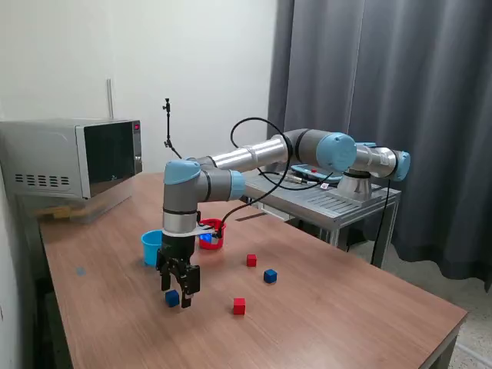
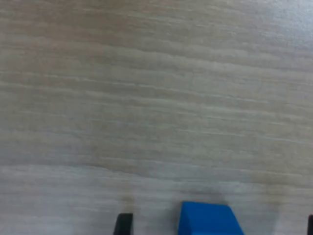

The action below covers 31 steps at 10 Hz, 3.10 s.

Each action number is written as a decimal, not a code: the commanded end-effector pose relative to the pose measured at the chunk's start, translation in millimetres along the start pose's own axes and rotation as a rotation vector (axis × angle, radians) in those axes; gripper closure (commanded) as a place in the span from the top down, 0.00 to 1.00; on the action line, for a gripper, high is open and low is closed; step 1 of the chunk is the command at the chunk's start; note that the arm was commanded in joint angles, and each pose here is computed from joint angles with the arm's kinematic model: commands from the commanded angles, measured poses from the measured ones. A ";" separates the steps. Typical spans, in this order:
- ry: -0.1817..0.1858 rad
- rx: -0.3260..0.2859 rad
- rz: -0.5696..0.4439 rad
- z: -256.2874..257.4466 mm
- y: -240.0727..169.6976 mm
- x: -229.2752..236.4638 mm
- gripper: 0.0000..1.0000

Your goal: Place red objects in the red bin, and blue objects in the blue bin.

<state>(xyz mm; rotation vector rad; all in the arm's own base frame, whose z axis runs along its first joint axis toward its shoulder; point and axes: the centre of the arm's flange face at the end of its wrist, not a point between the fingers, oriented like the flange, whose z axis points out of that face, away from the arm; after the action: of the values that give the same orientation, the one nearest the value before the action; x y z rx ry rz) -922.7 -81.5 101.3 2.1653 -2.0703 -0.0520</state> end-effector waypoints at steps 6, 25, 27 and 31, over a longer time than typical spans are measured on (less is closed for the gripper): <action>0.001 -0.007 0.007 -2.5 1.3 0.2 0.00; -0.216 0.002 0.206 -141.5 -18.3 -100.6 0.00; -0.263 0.027 0.222 -145.1 -27.4 -115.6 0.00; -0.249 0.145 0.289 -131.1 -46.6 -130.0 0.00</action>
<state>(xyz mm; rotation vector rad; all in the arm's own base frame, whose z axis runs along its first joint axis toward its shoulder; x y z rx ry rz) -870.9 58.1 221.6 2.0004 -2.5535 -0.1929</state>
